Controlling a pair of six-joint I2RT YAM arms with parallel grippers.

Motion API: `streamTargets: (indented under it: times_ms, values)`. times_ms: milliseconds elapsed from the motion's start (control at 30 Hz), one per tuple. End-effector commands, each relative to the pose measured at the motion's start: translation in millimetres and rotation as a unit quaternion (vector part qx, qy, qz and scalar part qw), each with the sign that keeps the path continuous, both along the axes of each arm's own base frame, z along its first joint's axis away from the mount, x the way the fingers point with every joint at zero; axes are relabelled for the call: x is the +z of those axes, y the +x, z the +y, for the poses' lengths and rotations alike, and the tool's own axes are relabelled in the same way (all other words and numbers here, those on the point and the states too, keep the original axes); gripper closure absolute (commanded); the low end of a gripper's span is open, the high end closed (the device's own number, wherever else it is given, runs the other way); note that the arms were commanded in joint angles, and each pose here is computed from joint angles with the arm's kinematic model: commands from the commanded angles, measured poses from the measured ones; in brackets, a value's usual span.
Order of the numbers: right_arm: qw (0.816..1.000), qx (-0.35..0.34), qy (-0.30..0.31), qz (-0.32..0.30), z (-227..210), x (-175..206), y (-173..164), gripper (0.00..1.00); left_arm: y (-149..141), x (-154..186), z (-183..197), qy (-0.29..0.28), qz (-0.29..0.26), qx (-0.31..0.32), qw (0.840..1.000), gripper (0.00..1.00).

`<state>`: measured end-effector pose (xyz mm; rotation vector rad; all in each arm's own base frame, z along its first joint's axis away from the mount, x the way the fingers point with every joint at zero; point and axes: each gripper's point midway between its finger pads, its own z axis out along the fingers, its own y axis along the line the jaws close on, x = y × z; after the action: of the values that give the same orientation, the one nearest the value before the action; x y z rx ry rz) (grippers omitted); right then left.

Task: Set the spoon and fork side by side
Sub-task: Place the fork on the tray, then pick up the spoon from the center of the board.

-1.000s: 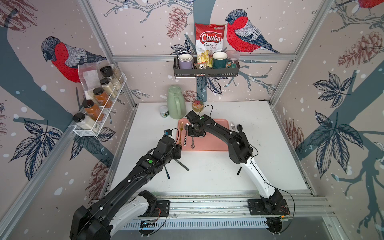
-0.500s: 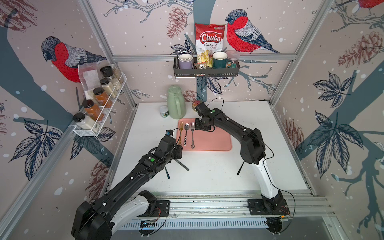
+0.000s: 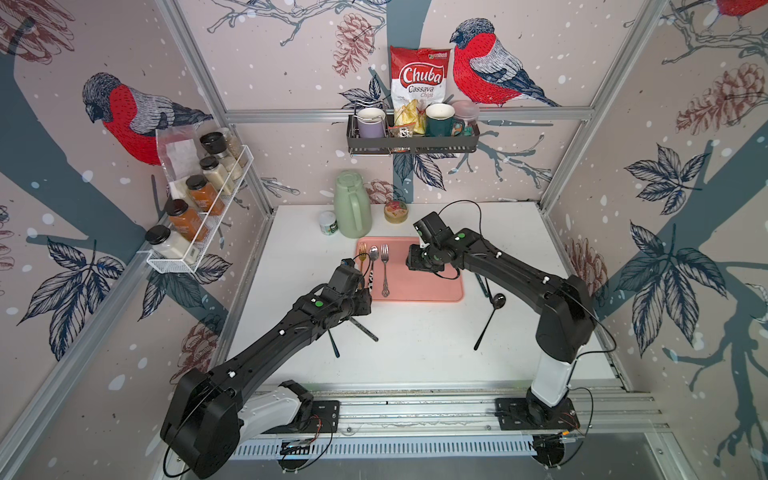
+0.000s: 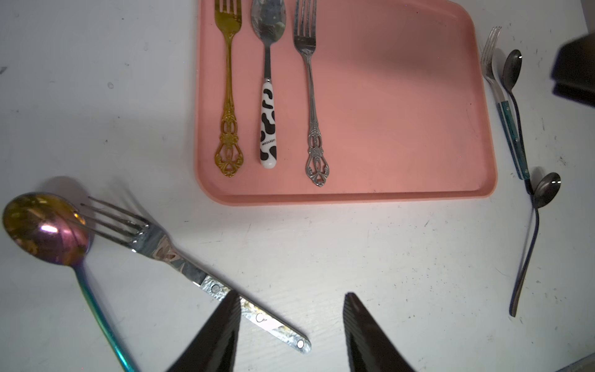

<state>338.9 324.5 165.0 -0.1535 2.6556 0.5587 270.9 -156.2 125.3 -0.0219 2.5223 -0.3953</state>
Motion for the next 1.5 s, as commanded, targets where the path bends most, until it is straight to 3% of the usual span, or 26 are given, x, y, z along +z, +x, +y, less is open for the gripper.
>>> streamTargets:
  times_ms: [0, 167, 367, 567, 867, 967, 1200, 1333, 1467]
  values:
    - [1.000, -0.015, 0.015, -0.020, -11.9, 11.1, -7.8, 0.56, -2.0, -2.3, 26.4, 0.040, 0.007, 0.066, 0.997, 0.46]
    - [0.999, -0.034, 0.020, -0.014, -40.9, 5.7, -36.7, 0.54, -17.3, -9.9, 46.7, 0.059, 0.034, 0.115, 0.991, 0.46]
    - [0.997, -0.030, 0.065, -0.021, -46.7, 12.7, -62.2, 0.54, -29.6, -25.5, 75.9, 0.110, 0.052, 0.158, 0.980, 0.46]
    - [0.997, -0.024, 0.066, -0.026, -51.5, 18.7, -70.4, 0.54, -30.1, -62.7, 97.4, 0.109, 0.094, 0.219, 0.965, 0.46]
    - [0.997, -0.020, 0.067, -0.024, -51.8, 14.1, -73.9, 0.54, -32.0, -103.4, 106.8, 0.101, 0.130, 0.248, 0.955, 0.50]
    - [0.997, -0.019, 0.066, -0.024, -51.7, 13.4, -73.5, 0.54, -29.6, -112.3, 104.7, 0.092, 0.135, 0.250, 0.954, 0.65]
    - [0.998, -0.021, 0.061, -0.021, -52.7, 10.3, -73.6, 0.54, -31.4, -123.7, 104.8, 0.099, 0.146, 0.245, 0.953, 0.76]
    - [0.998, -0.022, 0.062, -0.022, -52.5, 11.8, -73.3, 0.54, -33.8, -125.2, 106.5, 0.103, 0.147, 0.245, 0.953, 0.98]
    - [0.998, -0.022, 0.061, -0.021, -53.3, 11.1, -73.9, 0.54, -36.1, -113.0, 112.1, 0.117, 0.142, 0.245, 0.952, 1.00]
